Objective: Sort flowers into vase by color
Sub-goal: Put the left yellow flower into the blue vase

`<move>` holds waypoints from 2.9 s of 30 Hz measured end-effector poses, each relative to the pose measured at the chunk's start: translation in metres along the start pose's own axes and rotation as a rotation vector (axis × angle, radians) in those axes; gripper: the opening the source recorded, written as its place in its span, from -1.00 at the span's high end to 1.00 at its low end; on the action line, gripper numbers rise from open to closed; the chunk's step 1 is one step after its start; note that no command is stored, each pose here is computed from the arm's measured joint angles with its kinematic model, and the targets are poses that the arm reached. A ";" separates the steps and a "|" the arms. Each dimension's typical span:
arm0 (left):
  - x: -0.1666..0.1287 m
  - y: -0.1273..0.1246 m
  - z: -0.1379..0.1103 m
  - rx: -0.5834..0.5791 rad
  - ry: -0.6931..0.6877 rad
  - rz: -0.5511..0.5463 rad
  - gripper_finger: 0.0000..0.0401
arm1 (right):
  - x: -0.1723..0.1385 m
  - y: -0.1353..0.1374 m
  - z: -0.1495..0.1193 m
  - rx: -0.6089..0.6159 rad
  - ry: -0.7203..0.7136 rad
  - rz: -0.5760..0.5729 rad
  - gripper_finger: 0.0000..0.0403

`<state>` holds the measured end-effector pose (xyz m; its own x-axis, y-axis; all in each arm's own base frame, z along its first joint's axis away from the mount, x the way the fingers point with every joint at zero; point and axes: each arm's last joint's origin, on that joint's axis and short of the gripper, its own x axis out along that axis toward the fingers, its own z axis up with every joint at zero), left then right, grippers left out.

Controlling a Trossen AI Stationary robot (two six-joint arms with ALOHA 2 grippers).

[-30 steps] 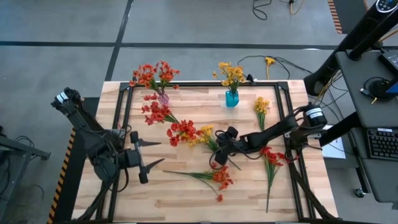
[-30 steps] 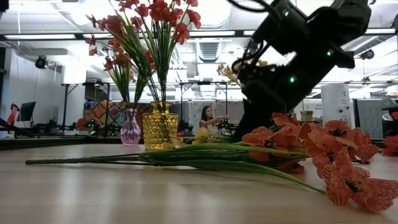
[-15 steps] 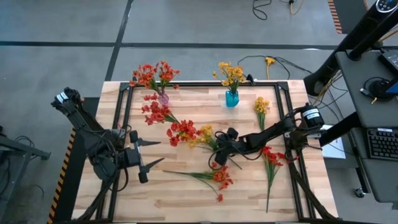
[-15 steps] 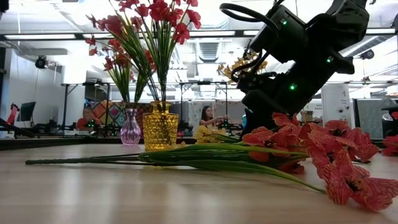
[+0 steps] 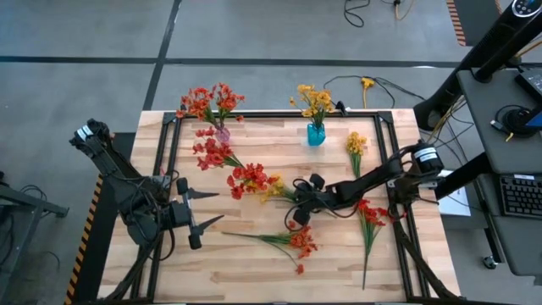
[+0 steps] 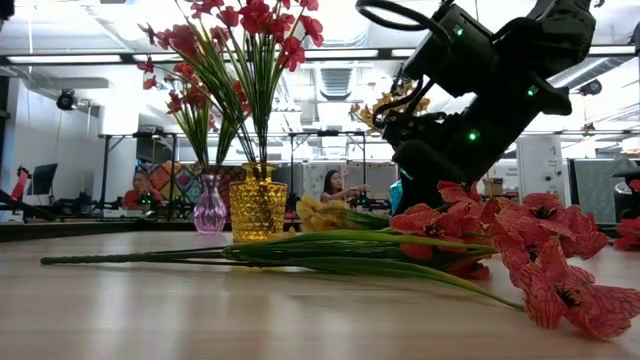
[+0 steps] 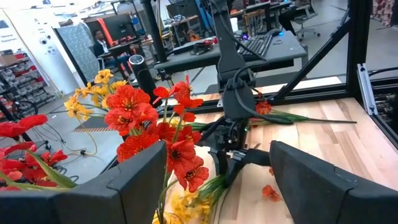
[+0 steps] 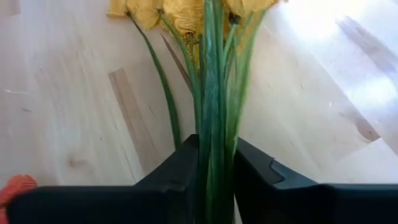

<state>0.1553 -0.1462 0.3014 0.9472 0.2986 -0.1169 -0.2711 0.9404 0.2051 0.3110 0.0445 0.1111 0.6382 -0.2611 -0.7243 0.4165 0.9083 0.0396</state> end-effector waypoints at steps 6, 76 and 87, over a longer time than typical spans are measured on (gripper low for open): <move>0.000 0.000 0.000 0.001 0.000 0.000 -0.33 | -0.013 -0.002 0.009 0.008 -0.019 0.010 0.81; 0.000 0.000 0.001 0.008 -0.002 0.003 -0.33 | -0.079 -0.180 0.108 -0.108 -1.303 -0.401 0.84; 0.000 0.000 0.001 0.008 -0.002 0.003 -0.33 | -0.067 -0.198 0.103 -0.075 -1.260 -0.404 0.84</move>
<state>0.1554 -0.1461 0.3021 0.9468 0.3007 -0.1146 -0.2721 0.9383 0.2133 0.2526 -0.1511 0.2223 0.6560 -0.6017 0.4556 0.7075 0.7005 -0.0936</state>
